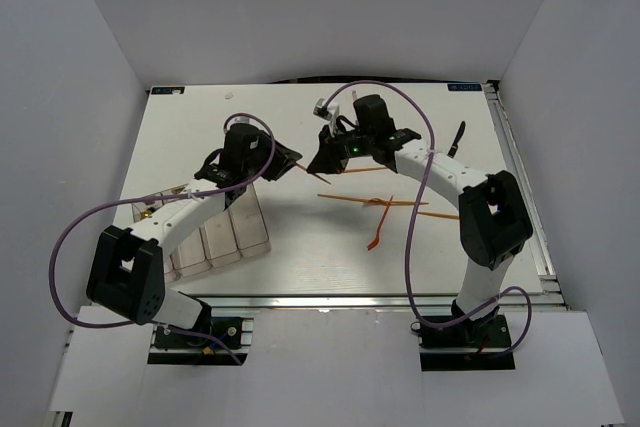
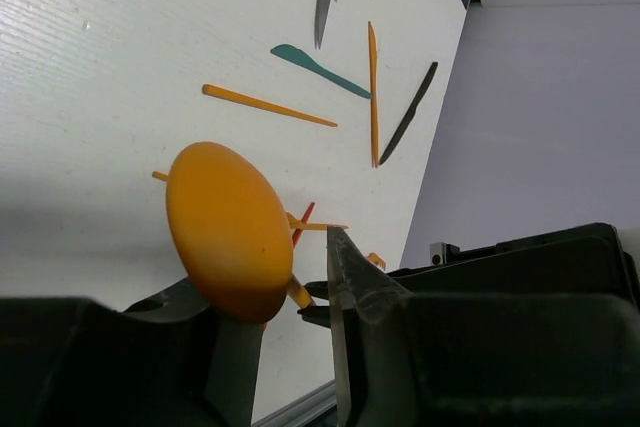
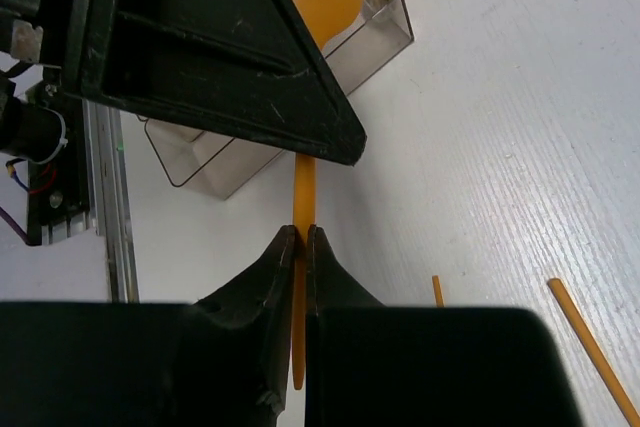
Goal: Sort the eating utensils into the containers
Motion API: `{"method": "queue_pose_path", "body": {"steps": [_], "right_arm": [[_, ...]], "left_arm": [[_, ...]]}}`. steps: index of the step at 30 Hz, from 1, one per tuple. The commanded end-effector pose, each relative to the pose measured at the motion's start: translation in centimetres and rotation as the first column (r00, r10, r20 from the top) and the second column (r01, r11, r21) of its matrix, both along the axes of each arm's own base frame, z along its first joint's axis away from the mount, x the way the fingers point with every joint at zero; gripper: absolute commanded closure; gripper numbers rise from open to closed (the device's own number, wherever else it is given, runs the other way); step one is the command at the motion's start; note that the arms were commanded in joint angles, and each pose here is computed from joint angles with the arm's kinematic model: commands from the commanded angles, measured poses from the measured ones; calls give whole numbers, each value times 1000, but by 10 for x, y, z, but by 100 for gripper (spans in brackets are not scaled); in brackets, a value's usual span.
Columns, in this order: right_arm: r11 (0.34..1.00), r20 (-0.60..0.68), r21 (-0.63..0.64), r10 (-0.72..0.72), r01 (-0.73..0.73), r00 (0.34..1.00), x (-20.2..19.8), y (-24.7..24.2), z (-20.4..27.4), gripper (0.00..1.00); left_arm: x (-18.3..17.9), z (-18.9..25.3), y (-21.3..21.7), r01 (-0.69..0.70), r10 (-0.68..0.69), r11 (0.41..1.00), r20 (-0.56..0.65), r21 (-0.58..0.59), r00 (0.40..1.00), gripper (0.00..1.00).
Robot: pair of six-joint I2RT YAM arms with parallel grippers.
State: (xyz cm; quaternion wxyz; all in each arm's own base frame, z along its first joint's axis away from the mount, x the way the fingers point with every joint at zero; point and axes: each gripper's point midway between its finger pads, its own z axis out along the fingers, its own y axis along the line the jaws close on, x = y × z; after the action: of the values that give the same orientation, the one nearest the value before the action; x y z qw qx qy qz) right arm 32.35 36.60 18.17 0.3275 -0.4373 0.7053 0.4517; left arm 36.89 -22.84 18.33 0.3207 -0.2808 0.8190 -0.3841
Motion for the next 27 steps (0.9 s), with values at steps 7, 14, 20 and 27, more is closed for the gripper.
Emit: {"method": "queue_pose_path", "body": {"steps": [7,14,20,27], "right_arm": [[997,25,82,-16,14,1000,8,21,33,100],[995,21,97,21,-23,1000,1,25,37,81],[995,108,58,75,-82,991,-3,-4,31,57],[995,141,16,96,-100,985,-1,-49,14,54]], "left_arm": [[-11,15,-6,29,-27,999,39,-44,999,73],[-13,14,6,16,-18,999,51,43,999,100],[-20,11,89,31,-28,925,-12,380,1000,100],[-72,6,226,16,130,725,-160,689,979,100]]}}
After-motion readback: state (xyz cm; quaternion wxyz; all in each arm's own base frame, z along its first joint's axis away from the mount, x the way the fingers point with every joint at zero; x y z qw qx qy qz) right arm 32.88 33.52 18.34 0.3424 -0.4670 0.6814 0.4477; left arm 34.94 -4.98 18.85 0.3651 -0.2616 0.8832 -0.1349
